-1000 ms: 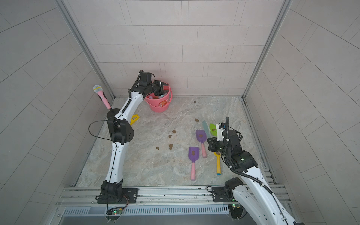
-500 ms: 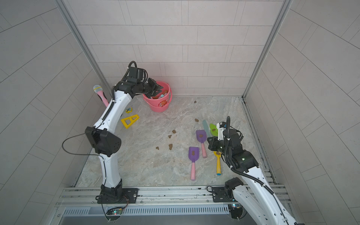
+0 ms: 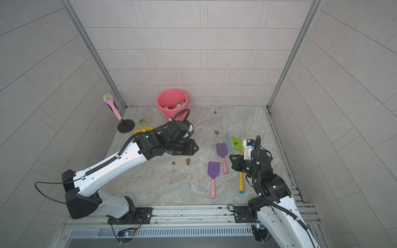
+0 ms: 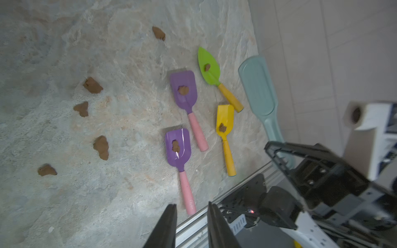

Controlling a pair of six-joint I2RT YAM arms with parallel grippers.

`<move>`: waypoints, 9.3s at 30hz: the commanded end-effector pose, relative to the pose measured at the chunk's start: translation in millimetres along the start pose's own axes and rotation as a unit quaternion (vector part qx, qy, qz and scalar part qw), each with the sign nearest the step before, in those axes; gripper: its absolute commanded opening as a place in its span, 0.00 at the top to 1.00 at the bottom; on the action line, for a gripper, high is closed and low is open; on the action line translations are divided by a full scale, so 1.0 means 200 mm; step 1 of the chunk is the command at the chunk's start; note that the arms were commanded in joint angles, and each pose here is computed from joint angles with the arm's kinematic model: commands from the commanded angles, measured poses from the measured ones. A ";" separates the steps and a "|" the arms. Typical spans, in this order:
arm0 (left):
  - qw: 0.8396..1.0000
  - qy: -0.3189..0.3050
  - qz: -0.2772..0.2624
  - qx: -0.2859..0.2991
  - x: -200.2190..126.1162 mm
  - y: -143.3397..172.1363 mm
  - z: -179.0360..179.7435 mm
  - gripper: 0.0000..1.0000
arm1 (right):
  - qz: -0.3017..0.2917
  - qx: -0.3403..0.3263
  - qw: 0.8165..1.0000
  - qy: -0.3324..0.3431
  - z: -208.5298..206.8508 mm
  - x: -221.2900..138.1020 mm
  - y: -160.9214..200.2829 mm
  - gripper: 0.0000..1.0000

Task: Brush the soil off the hand trowel and place it into the bucket
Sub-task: Pick up the hand trowel from the center of the board, then brush off the soil from the hand trowel.

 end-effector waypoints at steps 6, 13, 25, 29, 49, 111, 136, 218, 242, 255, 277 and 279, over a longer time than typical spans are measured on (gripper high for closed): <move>0.997 -0.055 -0.006 0.053 0.25 0.38 -0.11 0.57 | 0.010 0.053 0.998 0.008 -0.09 -0.07 0.14 1.00; 0.989 -0.105 0.056 0.092 0.54 0.58 -0.11 0.49 | 0.012 0.056 0.998 0.009 -0.10 -0.11 0.18 1.00; 0.973 -0.134 0.149 0.119 0.87 0.73 -0.11 0.40 | -0.001 0.051 0.998 0.023 -0.12 -0.18 0.19 1.00; 0.970 -0.134 0.161 0.125 0.92 0.75 -0.11 0.37 | -0.003 0.054 0.998 0.030 -0.13 -0.17 0.20 1.00; 0.950 -0.203 0.190 0.139 0.91 0.83 0.08 0.61 | -0.019 0.081 0.995 0.048 -0.15 -0.14 0.17 1.00; 0.933 -0.212 0.238 0.167 0.14 0.66 0.52 1.00 | 0.268 -0.058 0.951 -0.145 0.23 0.48 0.47 1.00; 0.939 -0.218 0.217 0.155 0.16 0.63 0.53 1.00 | 0.320 -0.070 0.908 -0.262 0.35 0.40 0.48 1.00; 0.972 0.006 0.222 -0.071 -0.34 0.48 0.50 1.00 | 0.051 -0.831 0.552 0.037 0.48 0.59 0.53 1.00; 0.960 0.012 0.271 -0.068 -0.25 0.54 0.54 1.00 | -0.042 -0.786 0.606 0.115 0.44 0.58 0.20 1.00; 0.961 -0.161 0.219 0.053 -0.34 0.42 0.67 1.00 | 0.130 -0.386 0.888 -0.212 0.53 0.35 0.14 1.00; 0.949 -0.220 0.205 0.094 -0.32 0.38 0.71 1.00 | 0.334 -0.066 0.891 -0.301 0.76 0.58 0.27 1.00; 0.948 -0.223 0.205 0.095 -0.32 0.38 0.72 1.00 | 0.358 -0.061 0.883 -0.298 0.78 0.61 0.30 1.00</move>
Point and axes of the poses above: each gripper's point midway between its finger pads, its own x axis out along the fingers, its own z axis along the line the jaws close on, y = z × x, the point moved 7 cm from there along -x, back along the fingers, and after that the axes turned 1 degree about -x, right-handed, at the moved point
